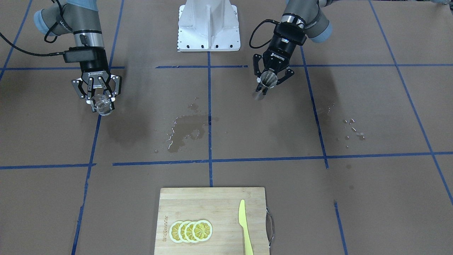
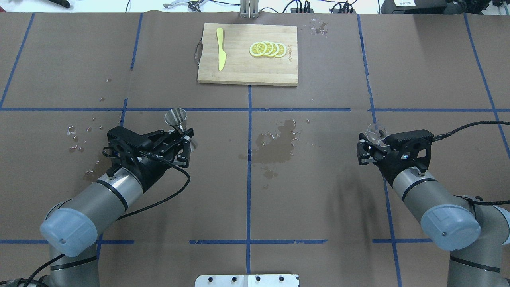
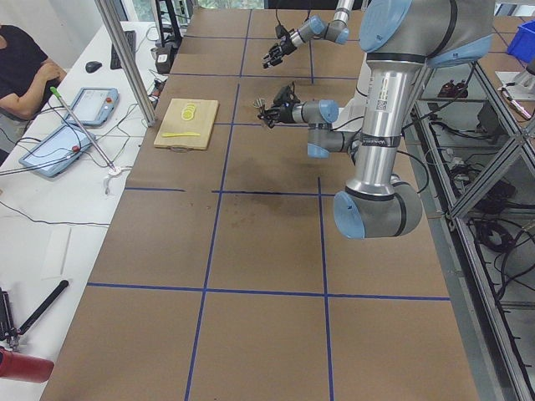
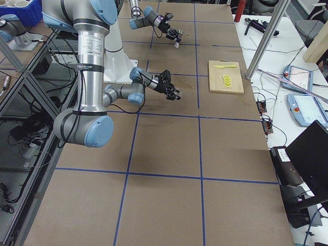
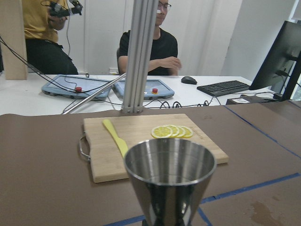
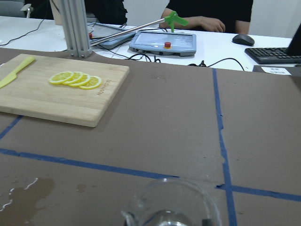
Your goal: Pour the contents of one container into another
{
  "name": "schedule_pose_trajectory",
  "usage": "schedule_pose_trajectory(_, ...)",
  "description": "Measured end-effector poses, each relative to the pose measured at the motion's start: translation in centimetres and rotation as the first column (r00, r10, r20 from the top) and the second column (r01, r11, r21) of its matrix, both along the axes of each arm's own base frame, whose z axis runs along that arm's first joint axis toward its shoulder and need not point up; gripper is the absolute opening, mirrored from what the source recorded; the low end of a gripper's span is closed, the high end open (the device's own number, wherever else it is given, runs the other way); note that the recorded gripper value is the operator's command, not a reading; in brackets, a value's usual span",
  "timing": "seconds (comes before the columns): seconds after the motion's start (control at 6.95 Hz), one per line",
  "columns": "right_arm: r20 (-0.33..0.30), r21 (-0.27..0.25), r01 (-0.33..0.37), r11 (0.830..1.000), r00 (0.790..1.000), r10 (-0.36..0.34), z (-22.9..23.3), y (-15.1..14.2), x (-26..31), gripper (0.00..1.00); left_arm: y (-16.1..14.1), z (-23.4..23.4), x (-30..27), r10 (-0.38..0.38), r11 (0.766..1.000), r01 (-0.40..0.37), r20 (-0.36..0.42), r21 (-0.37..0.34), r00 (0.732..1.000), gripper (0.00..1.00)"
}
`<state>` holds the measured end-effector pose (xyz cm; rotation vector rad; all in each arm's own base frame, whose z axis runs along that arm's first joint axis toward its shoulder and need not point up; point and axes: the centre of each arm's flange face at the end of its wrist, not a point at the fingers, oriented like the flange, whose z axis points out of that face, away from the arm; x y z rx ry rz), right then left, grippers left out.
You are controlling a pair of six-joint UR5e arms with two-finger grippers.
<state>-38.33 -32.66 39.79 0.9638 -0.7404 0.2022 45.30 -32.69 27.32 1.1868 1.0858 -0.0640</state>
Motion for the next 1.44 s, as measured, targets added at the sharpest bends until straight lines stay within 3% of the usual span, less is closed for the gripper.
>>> schedule_pose_trajectory(0.29, -0.053, 0.111, 0.087, 0.99, 0.995, -0.081, -4.9, -0.6, -2.1, 0.0, -1.4, -1.7, 1.1, 0.054, 0.995, -0.06, 0.065, 0.084, 0.996, 0.0)
schedule_pose_trajectory(0.58, -0.06, 0.261, 0.151, 0.953, 0.988, -0.14, -11.4, -1.1, -3.3, 0.0, -2.5, -2.7, 2.9, 0.091, 0.99, -0.099, 0.077, 0.101, 0.993, 0.0)
schedule_pose_trajectory(0.72, -0.051, 0.284, 0.194, 0.939, 0.981, -0.188, -12.9, -0.9, -3.8, 0.0, -2.8, -2.8, 3.4, 0.095, 0.989, -0.103, 0.08, 0.102, 0.992, 0.0)
schedule_pose_trajectory(1.01, -0.094, 0.267, 0.267, 0.926, 0.963, -0.251, -13.8, -0.7, -4.6, 0.0, -2.9, -2.7, 3.9, 0.106, 0.988, -0.115, 0.094, 0.104, 0.99, 0.0)
schedule_pose_trajectory(1.44, -0.297, 0.235, 0.341, 0.91, 0.917, -0.267, -17.9, -1.5, -4.4, 0.0, -3.1, -3.1, 6.0, 0.164, 0.975, -0.182, 0.133, 0.131, 0.977, 0.0)
